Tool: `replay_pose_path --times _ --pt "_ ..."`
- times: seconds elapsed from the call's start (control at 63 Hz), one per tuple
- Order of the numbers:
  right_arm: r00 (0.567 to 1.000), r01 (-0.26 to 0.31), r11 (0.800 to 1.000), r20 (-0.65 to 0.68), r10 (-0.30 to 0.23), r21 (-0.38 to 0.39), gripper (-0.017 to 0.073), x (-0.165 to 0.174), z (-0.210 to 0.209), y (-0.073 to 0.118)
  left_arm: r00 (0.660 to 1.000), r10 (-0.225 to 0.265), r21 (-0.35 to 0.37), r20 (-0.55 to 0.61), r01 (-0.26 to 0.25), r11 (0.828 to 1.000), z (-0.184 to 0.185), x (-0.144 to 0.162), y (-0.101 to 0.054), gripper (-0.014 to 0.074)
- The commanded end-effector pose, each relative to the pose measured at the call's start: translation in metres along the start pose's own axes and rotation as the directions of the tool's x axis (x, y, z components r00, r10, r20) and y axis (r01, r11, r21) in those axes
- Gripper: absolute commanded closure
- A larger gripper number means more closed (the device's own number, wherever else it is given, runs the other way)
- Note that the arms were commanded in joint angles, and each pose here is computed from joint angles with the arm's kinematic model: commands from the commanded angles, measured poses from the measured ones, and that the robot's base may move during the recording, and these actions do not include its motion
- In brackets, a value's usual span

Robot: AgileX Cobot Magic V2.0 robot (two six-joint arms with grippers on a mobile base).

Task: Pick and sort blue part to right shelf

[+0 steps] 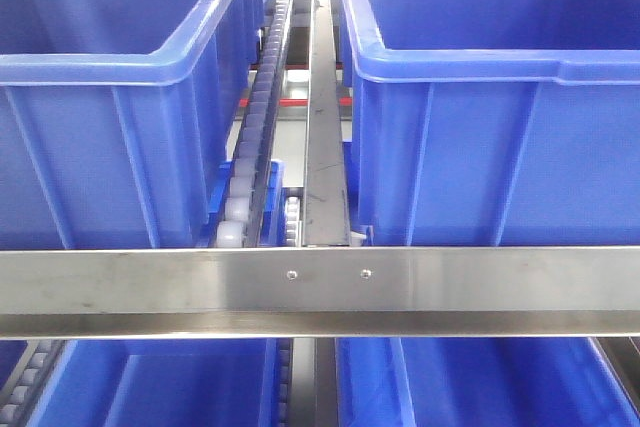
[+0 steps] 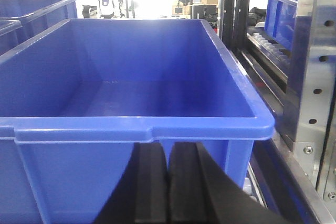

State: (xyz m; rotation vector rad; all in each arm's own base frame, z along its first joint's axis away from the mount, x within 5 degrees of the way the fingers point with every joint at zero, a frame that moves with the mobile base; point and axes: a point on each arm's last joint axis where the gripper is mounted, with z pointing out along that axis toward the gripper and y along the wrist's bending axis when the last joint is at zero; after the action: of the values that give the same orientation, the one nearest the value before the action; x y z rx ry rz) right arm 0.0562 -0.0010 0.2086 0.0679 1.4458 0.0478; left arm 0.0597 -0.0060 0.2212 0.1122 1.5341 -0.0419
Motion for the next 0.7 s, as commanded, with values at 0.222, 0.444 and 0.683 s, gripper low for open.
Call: replay_pose_path --times 0.222,0.444,0.683 --pt "0.991 0.012 1.0 0.132 -0.01 -0.012 0.0503 -0.017 -0.003 0.001 0.993 -0.032 -0.055 0.112 0.039 0.998 -0.006 0.011 0.003 0.0458" --pt "0.991 0.012 1.0 0.132 -0.01 -0.012 0.0503 -0.017 -0.003 0.001 0.994 -0.058 -0.052 0.09 0.062 0.997 -0.005 0.013 0.002 0.0458" --pt "0.991 0.012 1.0 0.132 -0.01 -0.012 0.0503 -0.017 -0.003 0.001 0.994 -0.085 -0.049 0.075 0.089 0.995 -0.005 0.015 0.002 0.0458"
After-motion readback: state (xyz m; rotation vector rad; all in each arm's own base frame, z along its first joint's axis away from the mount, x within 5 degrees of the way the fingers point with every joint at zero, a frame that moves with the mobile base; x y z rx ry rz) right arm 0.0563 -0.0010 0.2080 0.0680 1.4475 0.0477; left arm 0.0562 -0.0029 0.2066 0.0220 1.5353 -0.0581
